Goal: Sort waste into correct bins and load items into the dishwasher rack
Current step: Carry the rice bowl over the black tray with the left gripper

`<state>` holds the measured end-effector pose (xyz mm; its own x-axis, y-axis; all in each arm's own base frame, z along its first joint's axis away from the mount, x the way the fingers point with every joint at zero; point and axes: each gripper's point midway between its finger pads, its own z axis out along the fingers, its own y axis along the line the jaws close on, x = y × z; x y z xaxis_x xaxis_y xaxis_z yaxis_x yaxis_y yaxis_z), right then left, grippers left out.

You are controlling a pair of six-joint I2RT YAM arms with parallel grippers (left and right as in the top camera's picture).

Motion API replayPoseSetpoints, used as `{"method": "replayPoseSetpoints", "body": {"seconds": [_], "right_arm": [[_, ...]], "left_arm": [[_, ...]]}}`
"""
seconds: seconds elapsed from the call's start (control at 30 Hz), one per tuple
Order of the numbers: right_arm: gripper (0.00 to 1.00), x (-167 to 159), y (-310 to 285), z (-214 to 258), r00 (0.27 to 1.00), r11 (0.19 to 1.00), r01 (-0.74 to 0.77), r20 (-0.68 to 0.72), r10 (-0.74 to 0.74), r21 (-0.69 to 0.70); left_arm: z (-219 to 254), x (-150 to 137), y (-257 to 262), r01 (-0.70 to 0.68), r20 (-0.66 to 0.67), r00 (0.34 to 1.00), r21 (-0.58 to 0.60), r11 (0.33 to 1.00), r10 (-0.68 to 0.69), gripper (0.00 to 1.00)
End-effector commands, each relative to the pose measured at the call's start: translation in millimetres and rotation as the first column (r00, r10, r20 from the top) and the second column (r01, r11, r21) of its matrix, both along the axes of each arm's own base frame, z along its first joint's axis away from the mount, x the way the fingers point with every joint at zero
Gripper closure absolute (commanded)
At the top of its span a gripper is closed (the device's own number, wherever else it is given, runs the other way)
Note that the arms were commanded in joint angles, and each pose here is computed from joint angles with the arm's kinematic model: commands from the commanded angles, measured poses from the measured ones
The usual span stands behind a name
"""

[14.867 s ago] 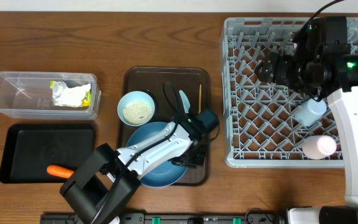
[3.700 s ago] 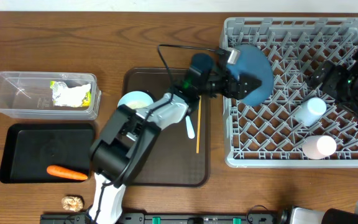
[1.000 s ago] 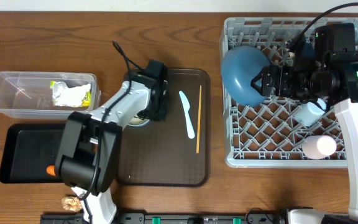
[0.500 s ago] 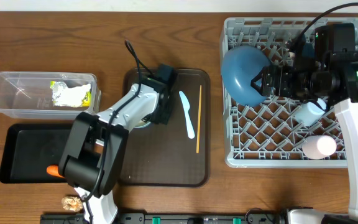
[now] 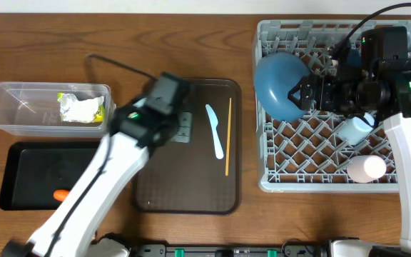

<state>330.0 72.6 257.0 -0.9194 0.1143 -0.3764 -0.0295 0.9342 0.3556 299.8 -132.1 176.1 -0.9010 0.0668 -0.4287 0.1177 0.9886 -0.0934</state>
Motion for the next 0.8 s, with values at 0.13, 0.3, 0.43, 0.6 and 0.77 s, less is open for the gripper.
{"method": "replayPoseSetpoints", "body": {"seconds": [0.13,0.3,0.43,0.6,0.77], "right_arm": [[0.01,0.3,3.0,-4.2,1.000,1.000,-0.019,-0.007,0.019,-0.008],[0.01,1.1,3.0,-4.0,1.000,1.000,-0.019,-0.003,0.019,-0.008],[0.01,1.1,3.0,-4.0,1.000,1.000,-0.019,-0.003,0.019,-0.008],[0.01,1.0,3.1,-4.0,1.000,1.000,-0.019,-0.004,0.019,-0.008],[0.01,0.1,3.0,-4.4,1.000,1.000,-0.019,-0.008,0.019,-0.008]], "left_arm": [[39.1,-9.5,68.8,-0.278,0.031,0.958,-0.152,0.948,0.286,0.94],[48.2,-15.1,122.7,-0.426,0.037,0.893,-0.260,0.867,0.449,0.94],[42.3,-19.1,155.3,-0.474,0.008,0.860,-0.357,0.805,0.510,0.94],[32.0,-20.0,194.4,-0.491,0.016,0.821,-0.487,0.722,0.570,0.94],[15.0,-29.0,228.8,-0.494,0.034,0.781,-0.578,0.650,0.624,0.94]]}}
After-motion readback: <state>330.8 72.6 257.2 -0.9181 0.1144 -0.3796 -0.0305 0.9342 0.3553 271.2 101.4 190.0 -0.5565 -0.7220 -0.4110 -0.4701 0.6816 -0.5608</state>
